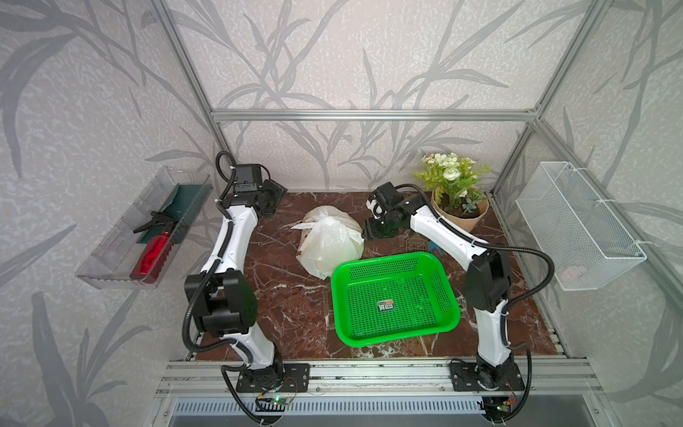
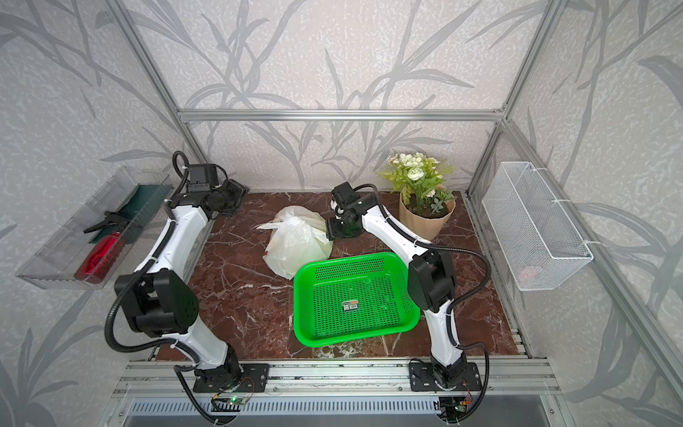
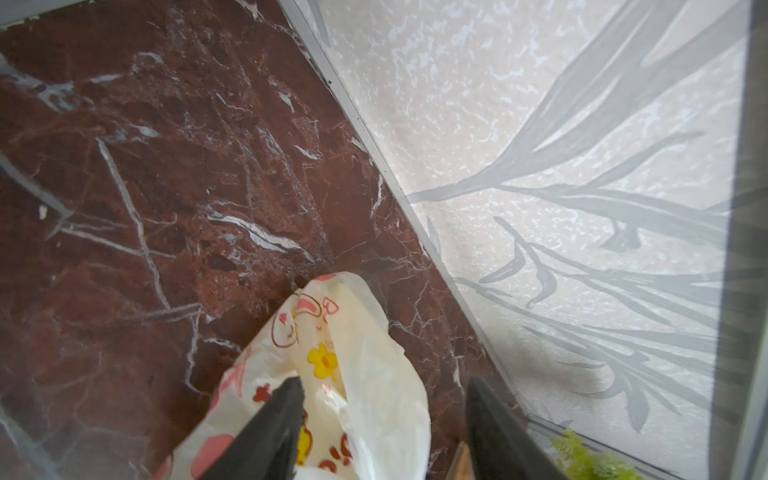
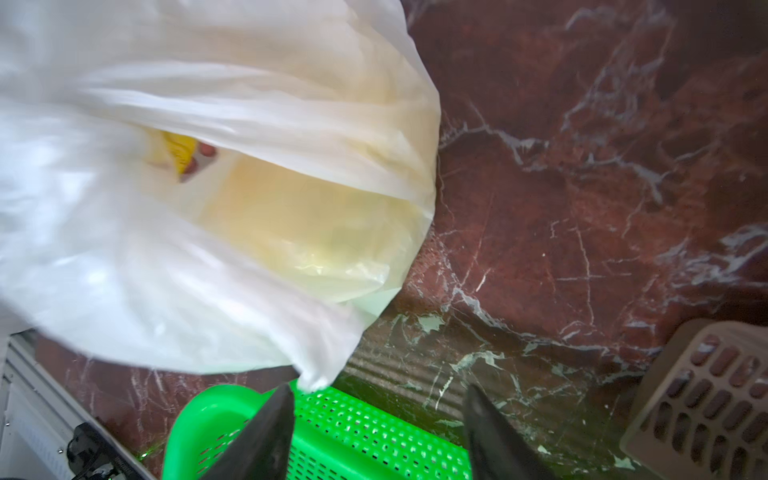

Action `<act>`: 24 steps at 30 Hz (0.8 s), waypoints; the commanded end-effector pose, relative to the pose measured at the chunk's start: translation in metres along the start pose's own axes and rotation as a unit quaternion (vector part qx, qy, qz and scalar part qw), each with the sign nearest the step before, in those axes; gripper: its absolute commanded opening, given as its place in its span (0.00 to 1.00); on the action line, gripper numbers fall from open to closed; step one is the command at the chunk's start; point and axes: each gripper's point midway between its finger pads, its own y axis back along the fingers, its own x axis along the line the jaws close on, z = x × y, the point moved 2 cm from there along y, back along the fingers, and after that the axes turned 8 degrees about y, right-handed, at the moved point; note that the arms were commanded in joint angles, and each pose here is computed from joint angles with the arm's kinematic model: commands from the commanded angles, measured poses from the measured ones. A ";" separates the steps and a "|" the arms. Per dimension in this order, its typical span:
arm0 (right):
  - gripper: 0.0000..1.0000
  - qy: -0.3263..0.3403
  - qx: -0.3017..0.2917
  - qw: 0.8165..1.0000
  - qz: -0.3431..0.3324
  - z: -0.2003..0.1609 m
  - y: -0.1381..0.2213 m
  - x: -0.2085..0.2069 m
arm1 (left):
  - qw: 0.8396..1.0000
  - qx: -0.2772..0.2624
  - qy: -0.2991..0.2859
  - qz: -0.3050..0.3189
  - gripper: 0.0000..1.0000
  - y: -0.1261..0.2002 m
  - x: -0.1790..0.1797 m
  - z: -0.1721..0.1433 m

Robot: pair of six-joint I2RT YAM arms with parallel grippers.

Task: Place the banana into a plastic bag & tie a knot
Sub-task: Reset both arms

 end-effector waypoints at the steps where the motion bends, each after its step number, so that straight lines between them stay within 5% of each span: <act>1: 0.94 0.029 -0.083 0.996 -0.013 0.016 0.065 0.005 | 0.999 -0.032 -0.038 0.009 0.98 0.039 0.001 -0.010; 8: 0.99 -0.045 -0.230 0.968 -0.092 -0.047 0.149 -0.065 | 0.995 -0.021 -0.102 -0.002 0.99 0.082 0.020 -0.053; 13: 0.99 -0.144 -0.219 0.910 -0.322 -0.123 0.200 -0.157 | 0.985 -0.053 -0.154 0.060 0.99 0.111 0.082 -0.063; 18: 0.99 -0.203 -0.214 0.874 -0.387 -0.188 0.187 -0.232 | 0.936 -0.214 -0.203 0.192 0.99 0.134 0.166 -0.042; 24: 0.99 -0.106 -0.309 0.839 -0.436 -0.183 0.149 -0.257 | 0.889 -0.245 -0.359 0.145 0.99 0.084 0.193 -0.053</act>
